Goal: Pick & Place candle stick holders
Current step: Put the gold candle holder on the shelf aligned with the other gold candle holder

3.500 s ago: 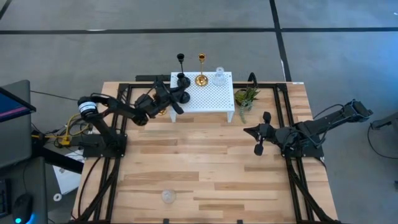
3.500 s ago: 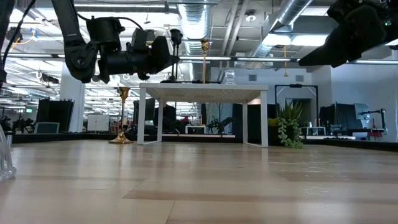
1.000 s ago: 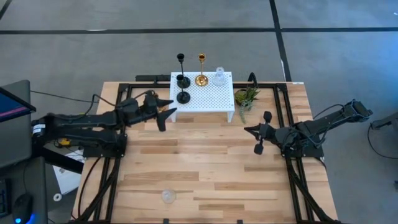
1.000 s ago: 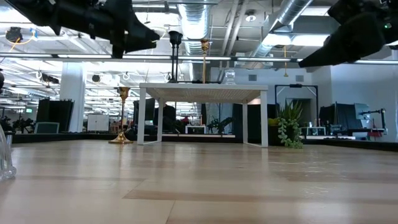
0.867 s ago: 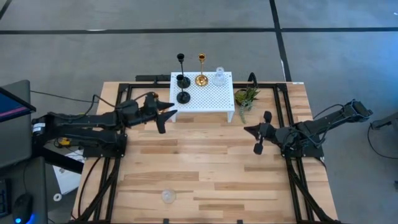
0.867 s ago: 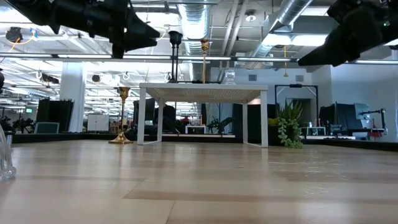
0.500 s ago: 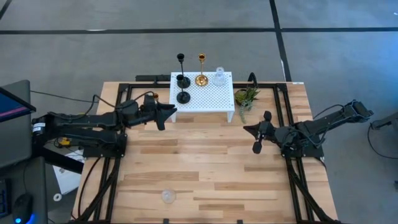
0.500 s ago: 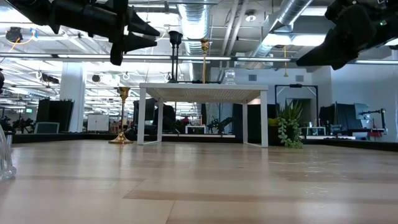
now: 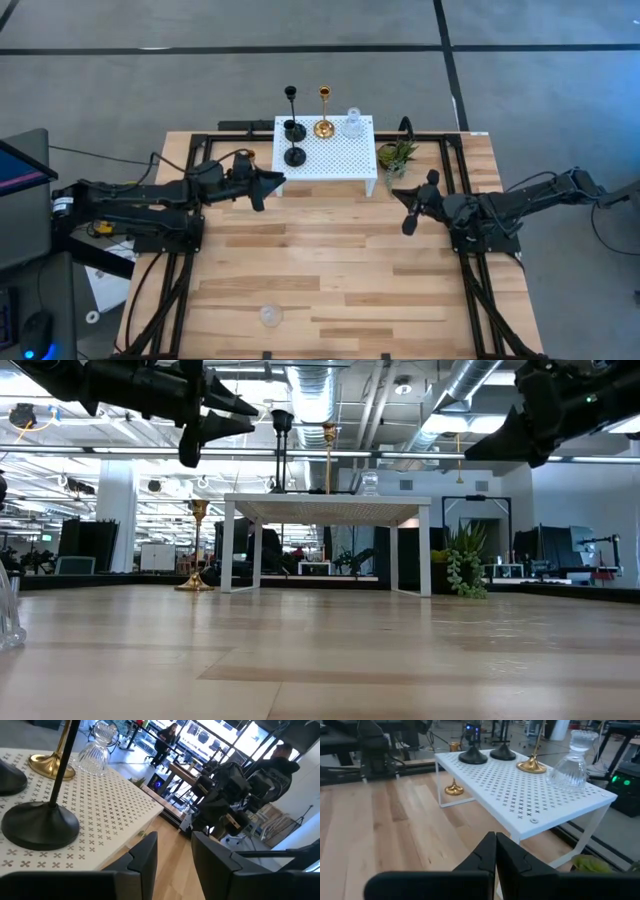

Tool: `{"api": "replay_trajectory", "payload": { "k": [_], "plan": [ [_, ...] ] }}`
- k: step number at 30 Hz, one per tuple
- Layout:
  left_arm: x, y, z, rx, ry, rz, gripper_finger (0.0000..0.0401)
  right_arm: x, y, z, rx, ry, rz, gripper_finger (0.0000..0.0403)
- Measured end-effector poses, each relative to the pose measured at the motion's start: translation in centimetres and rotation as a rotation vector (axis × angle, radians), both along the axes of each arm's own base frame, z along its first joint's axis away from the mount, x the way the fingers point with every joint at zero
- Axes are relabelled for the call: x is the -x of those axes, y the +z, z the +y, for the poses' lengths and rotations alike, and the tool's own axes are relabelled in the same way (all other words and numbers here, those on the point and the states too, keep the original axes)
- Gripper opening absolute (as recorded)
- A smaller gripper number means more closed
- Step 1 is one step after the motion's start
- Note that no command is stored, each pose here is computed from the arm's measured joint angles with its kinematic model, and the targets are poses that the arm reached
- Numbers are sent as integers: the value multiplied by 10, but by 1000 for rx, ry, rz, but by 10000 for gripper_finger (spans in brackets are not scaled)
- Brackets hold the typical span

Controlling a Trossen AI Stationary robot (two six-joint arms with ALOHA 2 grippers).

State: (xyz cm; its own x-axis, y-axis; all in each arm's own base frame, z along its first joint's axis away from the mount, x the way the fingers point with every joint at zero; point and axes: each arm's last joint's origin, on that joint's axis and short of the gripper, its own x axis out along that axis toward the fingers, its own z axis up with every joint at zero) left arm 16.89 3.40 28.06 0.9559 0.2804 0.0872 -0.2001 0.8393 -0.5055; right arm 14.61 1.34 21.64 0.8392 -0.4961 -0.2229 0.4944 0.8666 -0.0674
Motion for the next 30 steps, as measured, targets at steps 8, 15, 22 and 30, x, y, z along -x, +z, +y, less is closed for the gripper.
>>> {"api": "replay_trajectory", "payload": {
  "k": [8, 15, 22, 30],
  "plan": [
    [-5, -4, 2, -77, 26, 49, 118, 0, 0, -1, -7, -8, -4, 0],
    [-5, -4, 1, -40, 22, 43, 117, 0, 0, -1, -6, -8, -3, 0],
    [-5, -4, -1, -92, -47, 55, 116, 0, 0, -1, 12, -2, 8, 0],
    [-5, -4, -7, -176, -257, 51, 109, 0, 0, 4, 9, 37, 9, 0]
  ]
}}
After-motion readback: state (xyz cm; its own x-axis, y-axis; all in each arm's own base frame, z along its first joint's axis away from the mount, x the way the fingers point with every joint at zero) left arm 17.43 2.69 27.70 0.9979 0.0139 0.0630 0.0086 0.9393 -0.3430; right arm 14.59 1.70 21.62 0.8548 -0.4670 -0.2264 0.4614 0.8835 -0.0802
